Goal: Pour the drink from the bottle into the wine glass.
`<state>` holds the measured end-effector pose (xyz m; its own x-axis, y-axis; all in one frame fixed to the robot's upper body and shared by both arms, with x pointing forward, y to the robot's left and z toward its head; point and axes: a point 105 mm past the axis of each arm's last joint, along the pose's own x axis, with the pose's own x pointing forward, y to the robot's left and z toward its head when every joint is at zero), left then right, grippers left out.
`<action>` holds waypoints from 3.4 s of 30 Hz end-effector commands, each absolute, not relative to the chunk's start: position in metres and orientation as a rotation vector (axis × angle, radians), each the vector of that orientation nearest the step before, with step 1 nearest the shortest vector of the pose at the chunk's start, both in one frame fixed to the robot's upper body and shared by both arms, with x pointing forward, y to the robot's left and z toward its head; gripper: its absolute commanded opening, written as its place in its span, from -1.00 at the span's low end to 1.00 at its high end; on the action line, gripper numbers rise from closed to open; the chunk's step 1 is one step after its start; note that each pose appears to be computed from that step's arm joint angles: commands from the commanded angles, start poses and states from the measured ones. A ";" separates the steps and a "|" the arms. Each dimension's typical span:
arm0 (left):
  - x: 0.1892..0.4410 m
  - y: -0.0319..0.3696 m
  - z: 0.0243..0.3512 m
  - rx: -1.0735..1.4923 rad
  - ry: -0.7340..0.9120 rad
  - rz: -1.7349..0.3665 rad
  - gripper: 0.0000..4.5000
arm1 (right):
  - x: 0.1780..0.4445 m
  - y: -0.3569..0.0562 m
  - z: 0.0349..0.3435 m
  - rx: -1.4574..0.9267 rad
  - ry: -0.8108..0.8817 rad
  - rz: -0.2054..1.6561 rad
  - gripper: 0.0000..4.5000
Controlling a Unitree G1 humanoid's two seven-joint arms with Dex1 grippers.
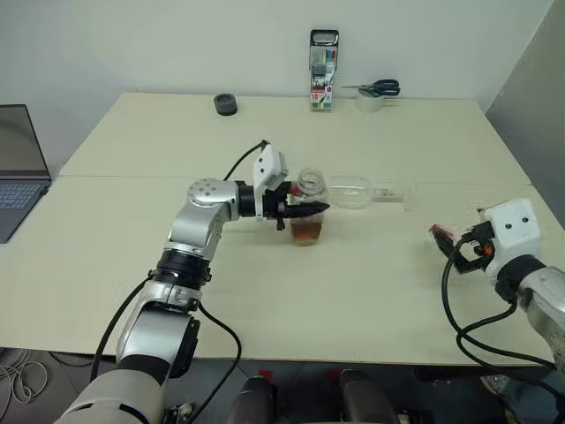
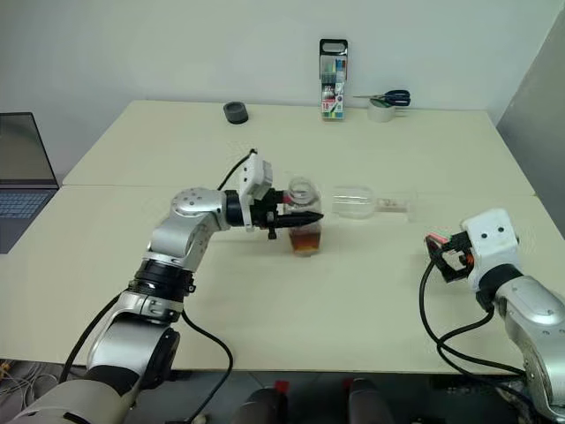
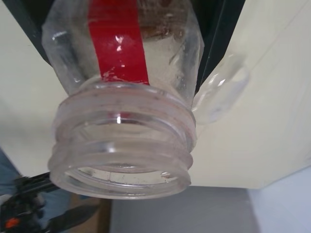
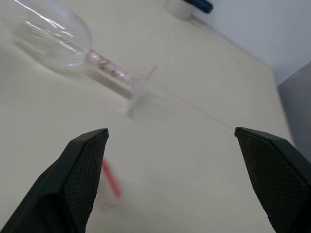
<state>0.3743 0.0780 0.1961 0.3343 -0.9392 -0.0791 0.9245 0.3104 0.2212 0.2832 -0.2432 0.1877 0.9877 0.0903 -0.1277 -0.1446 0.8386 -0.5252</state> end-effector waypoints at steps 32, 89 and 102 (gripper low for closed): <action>0.446 0.254 0.203 0.091 -0.090 -0.206 -0.23 | 0.305 -0.015 0.216 -0.373 -0.142 1.050 1.00; 0.336 0.122 0.155 0.426 0.005 -1.155 0.99 | 0.370 -0.153 0.147 -1.632 -0.087 0.187 1.00; 0.341 0.109 0.156 0.397 -0.035 -1.170 0.99 | 0.417 -0.158 0.127 -1.676 0.002 0.117 1.00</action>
<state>0.3408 0.1129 0.1481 0.4012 -0.8933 -0.2027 0.8956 0.3362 0.2913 0.4116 -0.1572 0.1184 0.9909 0.0738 -0.1130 -0.1040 -0.1157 -0.9878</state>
